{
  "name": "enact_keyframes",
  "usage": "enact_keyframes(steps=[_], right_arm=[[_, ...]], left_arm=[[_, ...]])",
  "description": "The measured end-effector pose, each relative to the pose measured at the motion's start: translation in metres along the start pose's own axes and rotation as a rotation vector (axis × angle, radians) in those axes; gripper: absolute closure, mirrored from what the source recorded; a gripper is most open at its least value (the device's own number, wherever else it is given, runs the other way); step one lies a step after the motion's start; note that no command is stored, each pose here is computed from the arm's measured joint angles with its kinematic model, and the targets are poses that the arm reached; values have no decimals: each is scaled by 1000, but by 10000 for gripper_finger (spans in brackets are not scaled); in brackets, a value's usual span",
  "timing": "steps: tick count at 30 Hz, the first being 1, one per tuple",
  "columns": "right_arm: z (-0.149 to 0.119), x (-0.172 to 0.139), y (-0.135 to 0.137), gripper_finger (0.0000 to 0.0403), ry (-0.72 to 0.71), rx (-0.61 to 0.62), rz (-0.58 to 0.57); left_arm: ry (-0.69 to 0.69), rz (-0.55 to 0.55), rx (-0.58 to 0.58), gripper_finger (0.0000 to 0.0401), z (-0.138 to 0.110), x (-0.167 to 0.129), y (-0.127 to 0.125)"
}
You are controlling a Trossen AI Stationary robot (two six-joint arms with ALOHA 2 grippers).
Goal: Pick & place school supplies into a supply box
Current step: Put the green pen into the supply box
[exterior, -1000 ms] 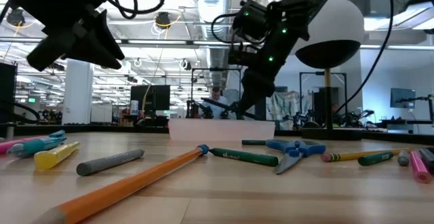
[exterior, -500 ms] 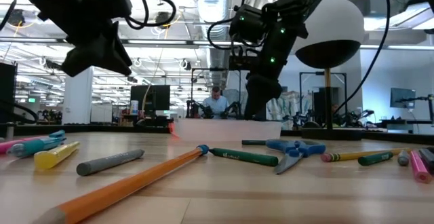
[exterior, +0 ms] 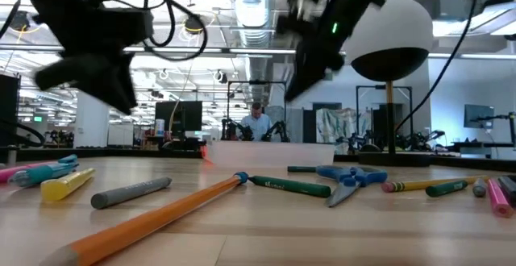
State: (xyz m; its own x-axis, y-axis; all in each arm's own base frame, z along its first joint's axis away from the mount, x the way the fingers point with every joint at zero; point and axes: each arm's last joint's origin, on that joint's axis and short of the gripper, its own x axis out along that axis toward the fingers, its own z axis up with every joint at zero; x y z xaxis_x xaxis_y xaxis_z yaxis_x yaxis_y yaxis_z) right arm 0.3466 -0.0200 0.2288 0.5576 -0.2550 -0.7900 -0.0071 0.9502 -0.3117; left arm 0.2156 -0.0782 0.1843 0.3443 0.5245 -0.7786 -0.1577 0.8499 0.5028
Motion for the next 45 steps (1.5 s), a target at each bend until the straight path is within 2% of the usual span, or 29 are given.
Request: enact_keyframes(steps=[5, 9, 12, 19, 26, 30, 33, 38, 45], right_arm=[[8, -53, 34, 245, -133, -26, -70], [-3, -88, 70, 253, -210, 8, -120], [-19, -108, 100, 259, -263, 40, -183], [-63, -131, 160, 270, -367, 135, -220], [-90, -132, 204, 269, -411, 176, -172], [-98, -127, 219, 270, -414, 164, -172], [-100, -124, 224, 270, -412, 162, -172], [-99, -124, 225, 271, -423, 192, -164], [-99, -124, 225, 269, -423, 196, -163]], left_arm=[[71, -146, -143, 278, 7, -10, -1], [122, -244, -202, 284, 8, -22, -7], [128, -265, -210, 292, 6, -33, -13], [285, -385, -338, 304, -13, -55, -33], [395, -321, -468, 305, -46, -77, -49], [407, -283, -514, 305, -69, -78, -59], [411, -303, -545, 303, -79, -76, -66], [397, -356, -557, 278, -84, -76, -73], [459, -278, -540, 242, -88, -68, -80]])
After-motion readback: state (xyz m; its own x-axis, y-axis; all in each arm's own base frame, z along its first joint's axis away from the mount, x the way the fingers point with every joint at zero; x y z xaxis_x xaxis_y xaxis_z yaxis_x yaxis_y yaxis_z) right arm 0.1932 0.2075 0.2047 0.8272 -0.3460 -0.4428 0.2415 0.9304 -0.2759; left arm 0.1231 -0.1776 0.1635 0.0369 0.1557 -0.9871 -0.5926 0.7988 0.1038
